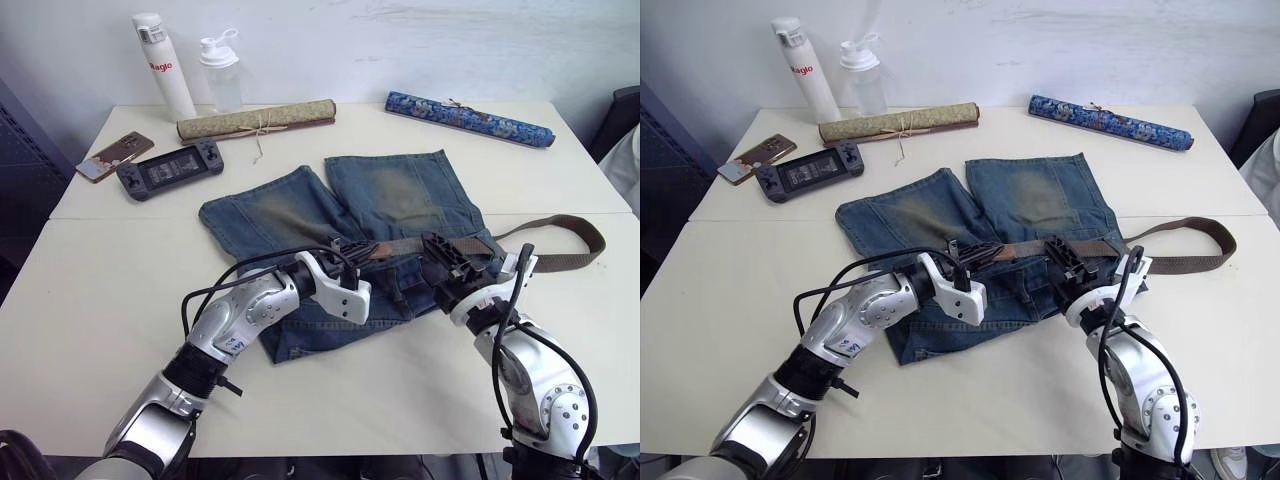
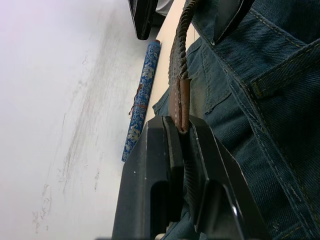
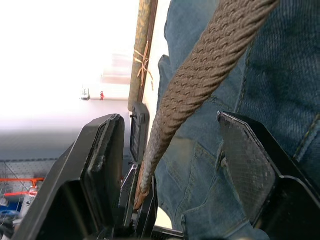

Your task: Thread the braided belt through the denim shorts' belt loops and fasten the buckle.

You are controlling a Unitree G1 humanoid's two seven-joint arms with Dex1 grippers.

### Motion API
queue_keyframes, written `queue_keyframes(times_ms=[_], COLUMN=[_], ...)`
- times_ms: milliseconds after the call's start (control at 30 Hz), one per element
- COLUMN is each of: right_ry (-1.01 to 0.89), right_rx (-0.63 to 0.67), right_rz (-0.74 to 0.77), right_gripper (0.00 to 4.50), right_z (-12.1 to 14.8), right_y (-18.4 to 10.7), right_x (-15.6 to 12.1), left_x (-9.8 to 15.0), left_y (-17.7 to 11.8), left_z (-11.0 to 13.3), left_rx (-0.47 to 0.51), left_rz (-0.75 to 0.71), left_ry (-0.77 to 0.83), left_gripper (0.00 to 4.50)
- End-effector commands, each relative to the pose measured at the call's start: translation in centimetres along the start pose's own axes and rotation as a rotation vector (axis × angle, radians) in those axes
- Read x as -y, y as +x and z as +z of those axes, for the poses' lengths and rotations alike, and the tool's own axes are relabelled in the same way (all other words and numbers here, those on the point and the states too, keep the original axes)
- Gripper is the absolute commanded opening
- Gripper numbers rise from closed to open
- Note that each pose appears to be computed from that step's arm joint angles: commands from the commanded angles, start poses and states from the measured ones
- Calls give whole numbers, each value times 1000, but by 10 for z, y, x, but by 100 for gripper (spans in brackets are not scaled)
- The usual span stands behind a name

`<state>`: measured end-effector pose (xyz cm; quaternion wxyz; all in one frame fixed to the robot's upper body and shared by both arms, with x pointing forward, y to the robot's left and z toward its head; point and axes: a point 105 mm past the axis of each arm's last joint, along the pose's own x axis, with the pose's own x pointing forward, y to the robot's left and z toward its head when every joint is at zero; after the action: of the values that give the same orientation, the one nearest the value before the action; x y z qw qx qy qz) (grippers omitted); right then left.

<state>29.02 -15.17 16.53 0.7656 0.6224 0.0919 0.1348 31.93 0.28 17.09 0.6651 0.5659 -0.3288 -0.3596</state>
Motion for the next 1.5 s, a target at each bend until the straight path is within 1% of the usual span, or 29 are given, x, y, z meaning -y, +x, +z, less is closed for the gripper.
queue_keyframes(times_ms=[33, 67, 133, 167, 200, 233, 367, 467, 533, 567, 600, 633, 667, 733, 767, 833, 900, 1033, 1100, 1200, 1333, 1500], right_ry=[-7, -7, -6, -1, 1, 1, 3, 7, 14, 12, 10, 6, 3, 1, -7, -34, -67, -137, -184, -238, -317, -378], right_rx=[21, 26, 38, 47, 52, 56, 64, 69, 74, 74, 74, 74, 76, 81, 79, 78, 71, 57, 32, -5, -53, -100], right_rz=[34, 32, 22, 25, 28, 29, 33, 38, 43, 42, 42, 42, 41, 43, 47, 57, 62, 50, 50, 48, 14, 14], right_gripper=[265, 236, 140, 104, 47, 2, 2, 2, 0, 0, 0, 0, 0, 0, 0, 0, 0, 0, 0, 0, 0, 0], right_z=[3, 3, 5, 6, 7, 7, 9, 10, 11, 12, 12, 13, 14, 18, 22, 31, 42, 60, 62, 64, 63, 51], right_y=[1, 2, 3, 3, 3, 3, 4, 4, 3, 3, 3, 3, 2, 0, -2, -6, -11, -17, -18, -19, -19, -19], right_x=[-7, -6, -4, -4, -4, -4, -4, -5, -5, -4, -4, -4, -3, -4, -4, -7, -9, -8, -8, -8, 0, 8], left_x=[-11, -11, -11, -12, -12, -12, -13, -12, -10, -8, -8, -9, -13, -19, -21, -16, -12, -5, 1, 8, 11, 15], left_y=[2, 2, 1, 1, 1, 1, 1, 0, -1, -2, -3, -8, -14, -27, -35, -51, -64, -81, -87, -91, -92, -93], left_z=[9, 9, 10, 10, 10, 10, 13, 13, 8, 7, 6, 12, 19, 31, 31, 28, 25, 21, 16, 16, 16, 18], left_rx=[41, 42, 43, 44, 46, 48, 63, 71, 71, 76, 82, 123, 176, 267, 275, 267, 257, 250, 223, 204, 189, 183], left_rz=[38, 39, 41, 43, 43, 44, 46, 43, 29, 18, 10, 4, 6, -6, 3, -17, -37, -83, -108, -153, -148, -138], left_ry=[28, 29, 30, 30, 31, 32, 26, -15, -170, -249, -300, -425, -544, -715, -794, -950, -1040, -1159, -1226, -1257, -1275, -1290], left_gripper=[0, 0, 0, 0, 0, 0, 0, 0, 91, 115, 167, 207, 207, 207, 207, 207, 207, 207, 207, 207, 207, 207])
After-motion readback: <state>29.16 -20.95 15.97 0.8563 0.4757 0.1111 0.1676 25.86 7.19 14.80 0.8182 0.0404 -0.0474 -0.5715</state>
